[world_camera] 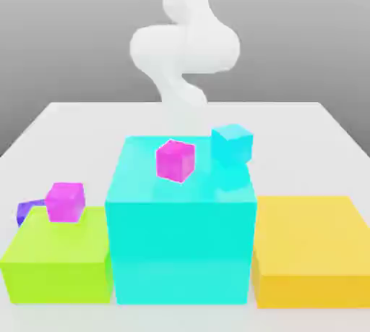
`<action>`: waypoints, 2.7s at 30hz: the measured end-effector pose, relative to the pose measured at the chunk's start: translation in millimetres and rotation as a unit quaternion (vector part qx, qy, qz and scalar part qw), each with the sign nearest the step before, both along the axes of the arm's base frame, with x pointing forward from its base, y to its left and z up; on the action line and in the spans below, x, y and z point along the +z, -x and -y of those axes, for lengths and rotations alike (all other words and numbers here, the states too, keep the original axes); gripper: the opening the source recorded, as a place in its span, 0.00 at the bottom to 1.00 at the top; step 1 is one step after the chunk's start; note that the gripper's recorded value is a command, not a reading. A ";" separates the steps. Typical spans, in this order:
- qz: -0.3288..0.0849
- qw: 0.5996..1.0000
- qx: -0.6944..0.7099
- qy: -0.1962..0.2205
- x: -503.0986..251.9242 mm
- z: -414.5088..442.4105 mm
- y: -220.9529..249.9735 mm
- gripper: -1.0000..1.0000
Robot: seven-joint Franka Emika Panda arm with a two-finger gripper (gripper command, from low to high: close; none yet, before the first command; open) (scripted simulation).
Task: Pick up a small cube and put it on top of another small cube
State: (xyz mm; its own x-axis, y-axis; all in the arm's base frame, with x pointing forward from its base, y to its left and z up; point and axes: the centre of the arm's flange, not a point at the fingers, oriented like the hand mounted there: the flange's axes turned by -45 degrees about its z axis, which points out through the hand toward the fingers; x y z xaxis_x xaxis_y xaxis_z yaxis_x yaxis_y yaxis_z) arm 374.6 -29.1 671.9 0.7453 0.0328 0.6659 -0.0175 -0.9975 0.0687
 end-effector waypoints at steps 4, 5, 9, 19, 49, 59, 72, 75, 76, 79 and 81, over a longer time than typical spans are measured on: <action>-0.064 0.997 -0.001 0.052 -68.5 55.8 -32.1 0.50; -0.080 0.995 0.000 0.062 -85.7 70.4 -36.7 0.50; -0.146 0.985 0.009 0.090 -156.2 130.2 -42.9 0.50; -0.290 0.951 0.063 0.087 -334.1 257.6 21.3 0.50; -0.363 0.923 0.124 0.017 -464.8 298.5 130.3 0.00; -0.373 0.927 0.035 0.002 -397.3 264.2 91.4 0.00; -0.354 0.931 -0.070 -0.057 -324.6 200.4 61.6 0.00; -0.352 0.930 -0.078 -0.066 -342.6 194.4 58.3 0.00; -0.352 0.930 -0.078 -0.066 -353.9 194.0 58.0 0.00; -0.352 0.930 -0.079 -0.066 -377.2 193.6 59.0 1.00; -0.352 0.930 -0.079 -0.066 -377.2 193.6 59.0 1.00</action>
